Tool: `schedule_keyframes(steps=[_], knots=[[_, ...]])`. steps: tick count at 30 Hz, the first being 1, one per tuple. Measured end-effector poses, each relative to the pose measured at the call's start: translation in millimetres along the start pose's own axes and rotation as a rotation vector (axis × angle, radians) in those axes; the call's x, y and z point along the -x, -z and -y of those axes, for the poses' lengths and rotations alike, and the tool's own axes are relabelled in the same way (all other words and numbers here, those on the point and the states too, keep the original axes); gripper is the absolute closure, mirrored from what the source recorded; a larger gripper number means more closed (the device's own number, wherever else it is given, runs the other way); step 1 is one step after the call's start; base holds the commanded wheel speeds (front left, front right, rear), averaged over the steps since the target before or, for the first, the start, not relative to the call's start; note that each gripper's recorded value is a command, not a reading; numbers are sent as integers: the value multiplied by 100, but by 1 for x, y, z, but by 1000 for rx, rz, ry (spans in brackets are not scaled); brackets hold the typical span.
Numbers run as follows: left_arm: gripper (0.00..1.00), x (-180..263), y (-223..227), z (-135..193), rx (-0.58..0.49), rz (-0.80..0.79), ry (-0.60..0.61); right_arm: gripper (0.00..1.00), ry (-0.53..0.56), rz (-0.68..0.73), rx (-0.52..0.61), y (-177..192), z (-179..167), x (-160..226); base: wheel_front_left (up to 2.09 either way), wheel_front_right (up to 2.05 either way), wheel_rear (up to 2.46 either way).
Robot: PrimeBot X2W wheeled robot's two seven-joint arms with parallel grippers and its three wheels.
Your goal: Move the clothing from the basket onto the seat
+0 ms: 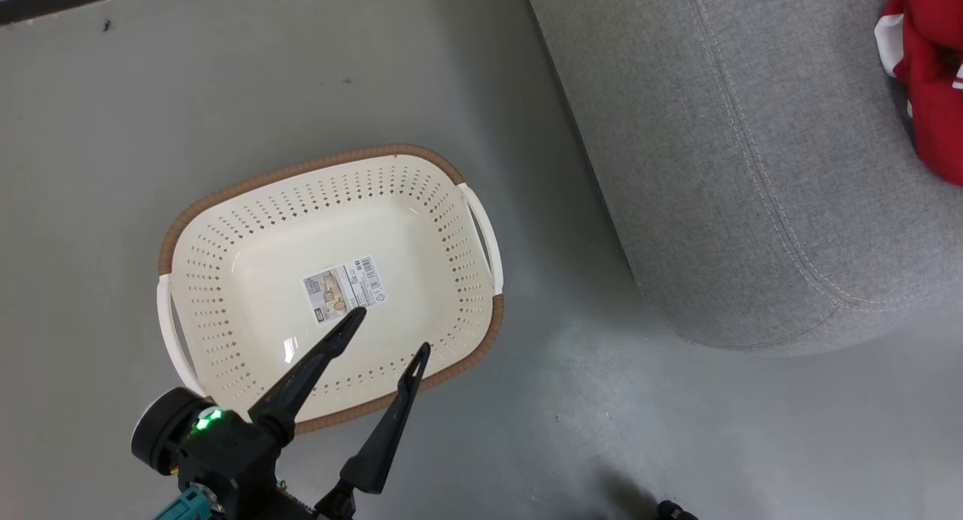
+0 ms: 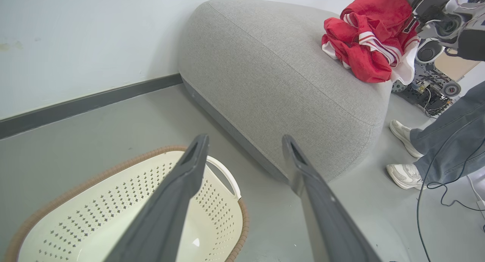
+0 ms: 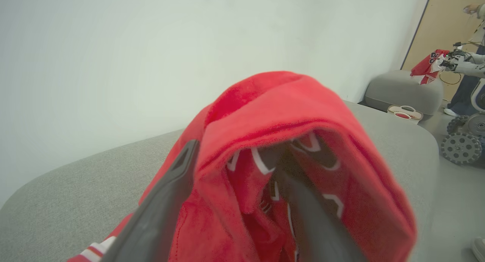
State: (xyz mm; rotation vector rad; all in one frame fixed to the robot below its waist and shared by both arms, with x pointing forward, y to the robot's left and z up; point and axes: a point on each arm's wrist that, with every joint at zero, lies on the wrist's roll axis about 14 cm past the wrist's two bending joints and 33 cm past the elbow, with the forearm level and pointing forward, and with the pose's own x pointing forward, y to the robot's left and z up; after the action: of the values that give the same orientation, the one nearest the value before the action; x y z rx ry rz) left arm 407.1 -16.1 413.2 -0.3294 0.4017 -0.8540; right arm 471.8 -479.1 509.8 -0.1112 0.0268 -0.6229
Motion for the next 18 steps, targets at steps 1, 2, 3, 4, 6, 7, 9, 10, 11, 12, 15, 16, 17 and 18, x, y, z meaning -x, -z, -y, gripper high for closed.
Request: schedule_keyframes(steps=[1,2,3,4,6,7,9,10,11,12,15,16,17,18], knots=[[0,0,-1,1,3,2,0,60,-3,6,-3,-2,-2,-1,0,0,0],[0,0,-1,3,6,4,1,59,-5,8,-5,-3,-3,-2,0,0,0],[0,0,-1,4,9,5,0,44,-6,9,-5,-3,-3,-2,0,0,0],[0,1,-1,4,12,7,-2,21,-6,10,-6,-4,-3,-2,0,0,0],[0,1,-2,4,16,10,-7,0,-2,16,-4,-5,-4,-4,0,0,0],[0,2,-2,4,18,10,-10,0,-5,18,-6,-5,-6,-5,0,0,0],[0,3,-3,3,19,13,-17,0,-23,22,-1,-6,-14,-6,0,0,0],[0,3,-3,1,19,13,-21,0,-40,23,0,-5,-21,-6,0,0,0],[0,4,-4,1,18,14,-24,0,-57,19,1,-3,-28,-6,0,0,0],[0,4,-4,1,20,18,-27,0,-78,14,1,-1,-35,-6,0,0,0],[0,4,-8,2,24,37,-36,0,-148,1,2,5,-61,-1,0,0,0],[0,4,-9,2,26,44,-40,0,-174,-3,2,7,-70,1,0,0,0],[0,4,-10,3,27,49,-41,0,-197,-8,5,9,-77,4,0,0,0],[0,4,-11,4,30,55,-43,0,-217,-14,8,12,-84,8,0,0,0]])
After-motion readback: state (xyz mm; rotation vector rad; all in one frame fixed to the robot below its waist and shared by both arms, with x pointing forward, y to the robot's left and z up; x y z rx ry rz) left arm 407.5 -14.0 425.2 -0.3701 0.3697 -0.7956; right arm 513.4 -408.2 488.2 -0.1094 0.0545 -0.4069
